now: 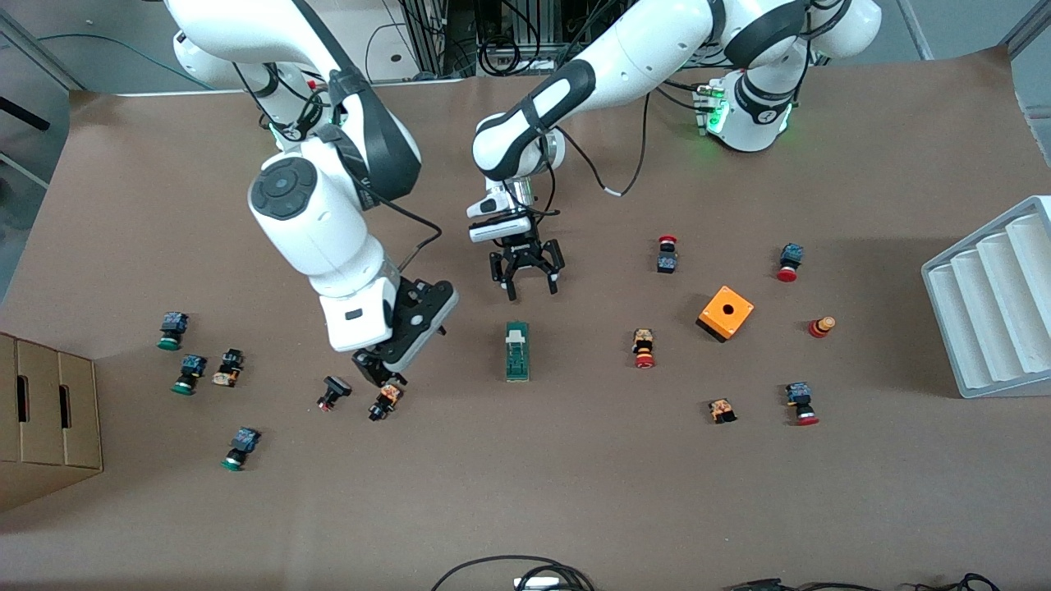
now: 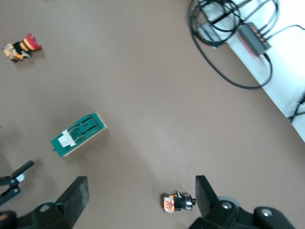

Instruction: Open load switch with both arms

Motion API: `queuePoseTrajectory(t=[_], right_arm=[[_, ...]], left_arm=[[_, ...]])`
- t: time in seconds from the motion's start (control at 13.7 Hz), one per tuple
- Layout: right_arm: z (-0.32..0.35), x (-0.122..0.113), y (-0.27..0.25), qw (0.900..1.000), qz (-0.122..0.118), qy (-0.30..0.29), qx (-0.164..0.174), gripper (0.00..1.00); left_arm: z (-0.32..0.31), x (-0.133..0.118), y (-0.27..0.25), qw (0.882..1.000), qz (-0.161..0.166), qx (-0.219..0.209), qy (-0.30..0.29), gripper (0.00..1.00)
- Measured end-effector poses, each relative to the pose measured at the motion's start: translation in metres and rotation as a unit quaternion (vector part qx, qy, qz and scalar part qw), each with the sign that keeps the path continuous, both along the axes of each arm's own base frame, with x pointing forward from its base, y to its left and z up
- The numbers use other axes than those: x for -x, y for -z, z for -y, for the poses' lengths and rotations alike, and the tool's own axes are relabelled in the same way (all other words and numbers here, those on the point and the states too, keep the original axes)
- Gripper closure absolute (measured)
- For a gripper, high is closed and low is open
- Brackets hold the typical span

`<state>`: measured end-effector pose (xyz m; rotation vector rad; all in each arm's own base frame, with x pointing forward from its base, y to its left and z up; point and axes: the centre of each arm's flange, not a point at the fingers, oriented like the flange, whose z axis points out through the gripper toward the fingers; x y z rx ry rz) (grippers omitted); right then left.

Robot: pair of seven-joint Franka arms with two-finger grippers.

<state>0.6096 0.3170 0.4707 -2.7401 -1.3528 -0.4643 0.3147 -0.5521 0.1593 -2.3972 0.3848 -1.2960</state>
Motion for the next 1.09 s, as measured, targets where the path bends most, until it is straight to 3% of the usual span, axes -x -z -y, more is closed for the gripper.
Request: queuePoseTrajectory(t=[0.36,0.51,0.87,1.09], right_arm=[[0.057,-0.023,-0.014,0.998,0.005,0.058,-0.01,0.0],[0.094,-0.034,-0.016,0.996,-0.004,0.084,-0.008,0.0],[0.144,-0.038,-0.032,0.993,-0.018,0.12,-0.01,0.0],[0.175,-0.042,-0.029,0.982,-0.044,0.181,-0.022,0.0]], left_arm=[[-0.001,-0.012,-0.029,0.996,-0.052,-0.073,0.027,0.0],[-0.005,-0.025,-0.05,0.992,-0.084,-0.093,0.035,0.0],[-0.021,-0.069,-0.111,0.981,-0.167,-0.09,0.048,0.0],[-0.02,-0.091,-0.171,0.969,-0.236,-0.054,0.039,0.0]])
